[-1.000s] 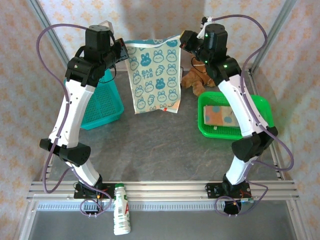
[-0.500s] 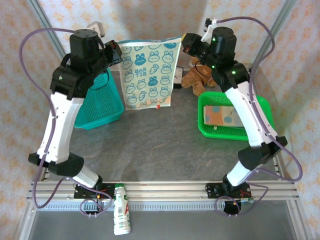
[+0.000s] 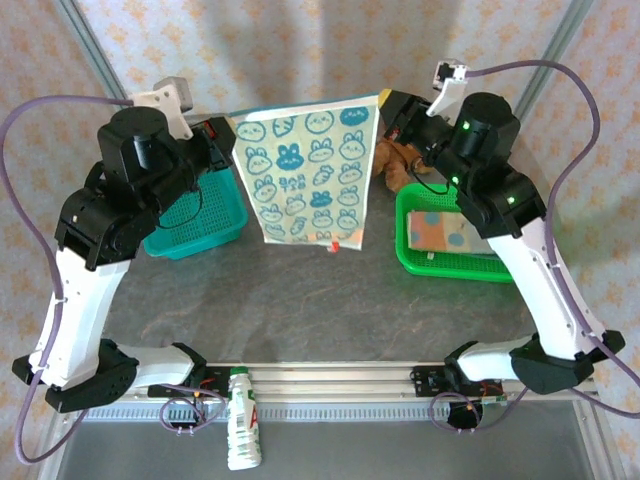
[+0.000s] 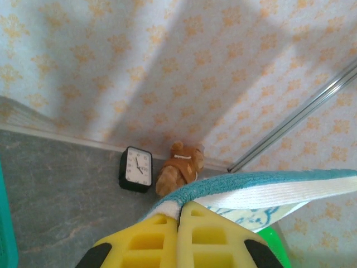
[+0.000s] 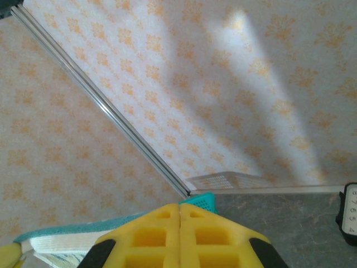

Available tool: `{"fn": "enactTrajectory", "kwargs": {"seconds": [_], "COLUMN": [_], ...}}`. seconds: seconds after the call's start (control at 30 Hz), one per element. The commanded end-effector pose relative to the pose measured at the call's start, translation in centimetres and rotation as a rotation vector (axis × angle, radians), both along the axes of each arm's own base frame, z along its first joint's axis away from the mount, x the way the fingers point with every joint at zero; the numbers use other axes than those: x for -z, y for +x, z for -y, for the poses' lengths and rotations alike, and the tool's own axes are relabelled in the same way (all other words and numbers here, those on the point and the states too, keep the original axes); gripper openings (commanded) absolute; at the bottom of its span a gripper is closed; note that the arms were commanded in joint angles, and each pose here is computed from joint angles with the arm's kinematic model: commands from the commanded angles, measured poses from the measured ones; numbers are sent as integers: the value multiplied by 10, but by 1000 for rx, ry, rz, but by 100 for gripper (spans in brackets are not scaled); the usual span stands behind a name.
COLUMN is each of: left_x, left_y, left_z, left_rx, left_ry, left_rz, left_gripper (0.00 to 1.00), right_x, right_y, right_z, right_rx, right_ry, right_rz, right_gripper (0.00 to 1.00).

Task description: Fold and stack the towels

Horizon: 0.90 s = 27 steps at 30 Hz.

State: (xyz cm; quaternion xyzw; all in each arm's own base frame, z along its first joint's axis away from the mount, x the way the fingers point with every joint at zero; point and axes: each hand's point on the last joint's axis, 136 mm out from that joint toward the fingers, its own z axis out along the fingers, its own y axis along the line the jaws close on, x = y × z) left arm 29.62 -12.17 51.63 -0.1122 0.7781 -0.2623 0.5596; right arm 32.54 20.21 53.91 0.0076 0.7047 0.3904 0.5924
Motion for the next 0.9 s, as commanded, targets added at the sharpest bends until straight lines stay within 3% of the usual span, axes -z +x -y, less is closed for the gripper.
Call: {"fn": "enactTrajectory", "kwargs": {"seconds": [0.0, 0.2, 0.57, 0.73, 0.87], "left_x": [8, 58, 145, 185, 219], "left_y": [0, 34, 177, 226, 246], "left_z": [-9, -9, -12, -10, -5], "left_rx": [-66, -136, -130, -110, -90], "left_ry": [-27, 90, 106, 151, 172], "left_rz": [-27, -162, -331, -375, -440], "left_gripper": [0, 0, 0, 0, 0], "right_x": [9, 59, 138, 182, 220], "right_y": [4, 41, 161, 208, 229], "right_z": [11, 18, 5, -7, -11], "right_rx": [66, 175, 171, 153, 147], "right_ry": [1, -43, -86, -132, -145], "right_rz": [-18, -161, -326, -400, -457], "right_gripper": [0, 0, 0, 0, 0]}}
